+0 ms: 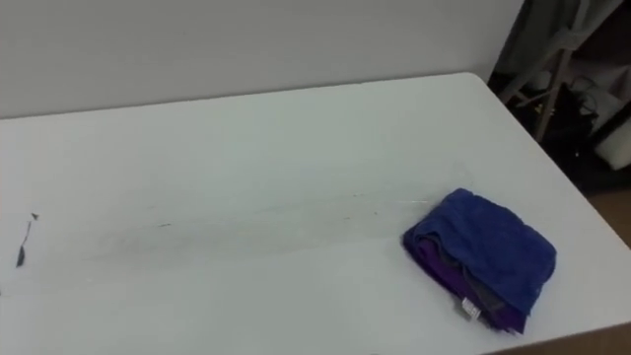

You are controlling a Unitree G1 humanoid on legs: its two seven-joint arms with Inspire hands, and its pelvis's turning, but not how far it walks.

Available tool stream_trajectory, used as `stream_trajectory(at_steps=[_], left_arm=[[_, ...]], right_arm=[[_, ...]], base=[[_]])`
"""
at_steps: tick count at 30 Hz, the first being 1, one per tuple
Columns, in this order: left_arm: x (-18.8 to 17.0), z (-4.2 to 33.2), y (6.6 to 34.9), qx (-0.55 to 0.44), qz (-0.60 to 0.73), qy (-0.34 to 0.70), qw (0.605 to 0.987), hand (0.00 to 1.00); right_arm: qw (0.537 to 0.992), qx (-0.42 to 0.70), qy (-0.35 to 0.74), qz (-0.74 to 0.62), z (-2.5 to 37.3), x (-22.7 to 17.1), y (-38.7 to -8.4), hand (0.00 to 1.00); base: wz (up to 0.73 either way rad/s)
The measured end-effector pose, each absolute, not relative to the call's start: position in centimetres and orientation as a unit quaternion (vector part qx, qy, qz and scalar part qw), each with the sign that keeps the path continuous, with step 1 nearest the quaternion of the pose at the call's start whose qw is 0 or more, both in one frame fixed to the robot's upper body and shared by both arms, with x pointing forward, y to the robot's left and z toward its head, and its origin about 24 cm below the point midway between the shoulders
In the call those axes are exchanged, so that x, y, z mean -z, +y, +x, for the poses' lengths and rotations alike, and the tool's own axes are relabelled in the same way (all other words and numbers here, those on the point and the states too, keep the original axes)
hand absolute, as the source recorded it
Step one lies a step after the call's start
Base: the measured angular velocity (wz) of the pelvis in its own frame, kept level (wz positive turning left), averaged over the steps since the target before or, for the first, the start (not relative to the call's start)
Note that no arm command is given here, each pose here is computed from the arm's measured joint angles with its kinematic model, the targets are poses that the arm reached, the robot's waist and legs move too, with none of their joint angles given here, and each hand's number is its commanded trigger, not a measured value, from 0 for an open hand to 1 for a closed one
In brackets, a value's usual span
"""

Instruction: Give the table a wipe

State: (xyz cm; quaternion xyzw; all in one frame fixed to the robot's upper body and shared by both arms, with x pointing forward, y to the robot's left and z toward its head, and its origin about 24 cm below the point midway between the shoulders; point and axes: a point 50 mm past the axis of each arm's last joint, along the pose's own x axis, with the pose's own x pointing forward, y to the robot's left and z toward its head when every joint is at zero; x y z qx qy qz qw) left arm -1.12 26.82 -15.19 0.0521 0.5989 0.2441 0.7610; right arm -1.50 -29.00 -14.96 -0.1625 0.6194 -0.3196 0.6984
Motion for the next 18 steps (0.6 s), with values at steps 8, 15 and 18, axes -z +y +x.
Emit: stream_trajectory(at_steps=[8,15,18], left_arm=[[15.7,0.3,25.2,-0.225,0.090,0.595,0.766,0.00],[15.9,-0.5,24.8,-0.213,0.125,0.610,0.753,0.00],[15.9,-0.6,24.9,-0.215,0.138,0.613,0.748,0.00]], right_arm=[[0.732,0.119,0.592,-0.314,2.5,15.7,-26.6,0.00],[0.720,0.070,0.608,-0.327,1.8,16.2,-25.3,0.00],[0.714,0.066,0.618,-0.323,1.6,16.3,-25.3,0.00]], base=[[0.06],[0.06],[0.00]])
